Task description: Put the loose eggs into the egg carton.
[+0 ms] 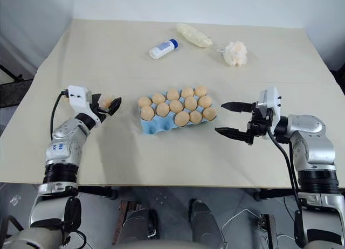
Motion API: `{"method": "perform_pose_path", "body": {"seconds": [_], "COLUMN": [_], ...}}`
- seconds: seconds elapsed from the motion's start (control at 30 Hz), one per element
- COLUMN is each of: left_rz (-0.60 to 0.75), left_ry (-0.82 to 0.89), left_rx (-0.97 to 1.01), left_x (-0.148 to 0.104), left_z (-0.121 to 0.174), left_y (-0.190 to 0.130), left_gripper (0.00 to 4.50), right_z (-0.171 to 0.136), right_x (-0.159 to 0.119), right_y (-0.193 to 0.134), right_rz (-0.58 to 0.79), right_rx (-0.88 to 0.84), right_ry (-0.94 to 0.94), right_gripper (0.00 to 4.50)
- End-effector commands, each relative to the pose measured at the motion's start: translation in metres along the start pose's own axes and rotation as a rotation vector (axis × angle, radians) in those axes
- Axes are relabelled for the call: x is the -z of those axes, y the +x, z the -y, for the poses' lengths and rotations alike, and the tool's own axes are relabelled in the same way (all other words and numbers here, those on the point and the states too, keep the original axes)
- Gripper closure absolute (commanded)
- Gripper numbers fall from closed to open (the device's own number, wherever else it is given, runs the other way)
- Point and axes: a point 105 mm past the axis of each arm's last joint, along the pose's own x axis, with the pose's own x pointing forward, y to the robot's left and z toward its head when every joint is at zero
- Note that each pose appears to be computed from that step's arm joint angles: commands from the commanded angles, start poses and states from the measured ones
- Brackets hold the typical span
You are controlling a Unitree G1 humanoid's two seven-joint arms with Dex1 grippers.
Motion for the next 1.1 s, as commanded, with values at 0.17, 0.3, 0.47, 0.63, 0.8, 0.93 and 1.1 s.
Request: {"method": "perform_pose_path", "body": {"seconds": [0.17, 0.3, 0.47, 0.63, 0.8, 0.93, 1.1], "left_rz": [-0.045, -0.027, 0.045, 0.172, 0.227, 0.179, 0.063], "left_ry": [0.017, 0.021, 0.046, 0.057, 0.095, 0.077, 0.119], "left_rx": [0.015, 0.019, 0.076, 0.249, 0.508, 0.646, 0.769], "left_x": [0.0, -0.005, -0.025, -0.073, -0.106, -0.1, -0.07], "left_z": [-0.001, -0.001, 0.008, 0.046, 0.102, 0.131, 0.153], "left_y": [0.007, 0.006, 0.005, 0.009, 0.01, 0.005, -0.003], "left_gripper": [0.89, 2.13, 2.74, 2.76, 2.76, 2.76, 2.76], "right_z": [-0.001, 0.0, 0.001, -0.002, -0.016, -0.023, -0.025], "right_x": [-0.01, -0.009, -0.01, -0.012, -0.015, -0.014, -0.011], "right_y": [-0.006, -0.007, -0.007, -0.006, -0.007, -0.008, -0.008], "right_rz": [0.005, 0.004, 0.011, 0.036, 0.1, 0.125, 0.13], "right_rx": [0.021, 0.027, 0.03, 0.014, -0.036, -0.043, -0.008], "right_ry": [-0.042, -0.04, -0.046, -0.058, -0.072, -0.087, -0.087], "right_gripper": [0.0, 0.0, 0.0, 0.0, 0.0, 0.0, 0.0]}}
